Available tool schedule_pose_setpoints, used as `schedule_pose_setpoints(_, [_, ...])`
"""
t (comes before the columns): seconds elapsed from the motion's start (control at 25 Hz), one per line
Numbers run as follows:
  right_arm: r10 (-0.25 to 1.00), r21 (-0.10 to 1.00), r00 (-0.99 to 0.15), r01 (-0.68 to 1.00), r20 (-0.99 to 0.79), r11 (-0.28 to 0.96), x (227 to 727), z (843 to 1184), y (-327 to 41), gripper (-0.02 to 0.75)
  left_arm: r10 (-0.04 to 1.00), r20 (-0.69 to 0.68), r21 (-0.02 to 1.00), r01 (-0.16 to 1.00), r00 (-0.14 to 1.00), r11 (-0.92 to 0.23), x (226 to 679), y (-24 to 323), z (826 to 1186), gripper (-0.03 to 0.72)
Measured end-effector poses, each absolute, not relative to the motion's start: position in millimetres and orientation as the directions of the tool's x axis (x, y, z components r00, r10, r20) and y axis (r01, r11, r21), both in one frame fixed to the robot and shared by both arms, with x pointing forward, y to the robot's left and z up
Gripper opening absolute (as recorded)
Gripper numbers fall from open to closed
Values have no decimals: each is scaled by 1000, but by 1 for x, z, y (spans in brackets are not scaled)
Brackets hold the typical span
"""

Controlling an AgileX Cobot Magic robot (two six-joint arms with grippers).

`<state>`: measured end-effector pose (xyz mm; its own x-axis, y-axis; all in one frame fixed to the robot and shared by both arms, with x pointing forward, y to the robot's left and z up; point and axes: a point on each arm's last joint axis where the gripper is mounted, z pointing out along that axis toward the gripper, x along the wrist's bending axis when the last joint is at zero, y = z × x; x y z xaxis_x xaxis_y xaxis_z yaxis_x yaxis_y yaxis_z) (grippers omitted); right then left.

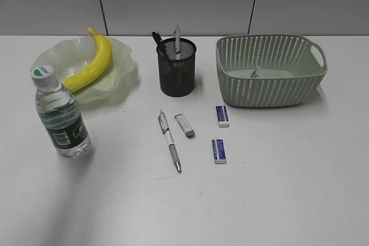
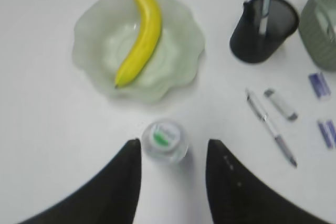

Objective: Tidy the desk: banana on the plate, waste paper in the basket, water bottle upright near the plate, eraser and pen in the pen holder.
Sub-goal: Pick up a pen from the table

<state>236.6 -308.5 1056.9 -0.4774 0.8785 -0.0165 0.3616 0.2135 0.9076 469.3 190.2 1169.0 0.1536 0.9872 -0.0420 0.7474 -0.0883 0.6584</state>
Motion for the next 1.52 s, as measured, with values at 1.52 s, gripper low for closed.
schedule_pose_setpoints(1.52, [654,505,-755,581,42,639,482,1049,-60,391,937,-86,906,418,340,-68,235,317,1063,246])
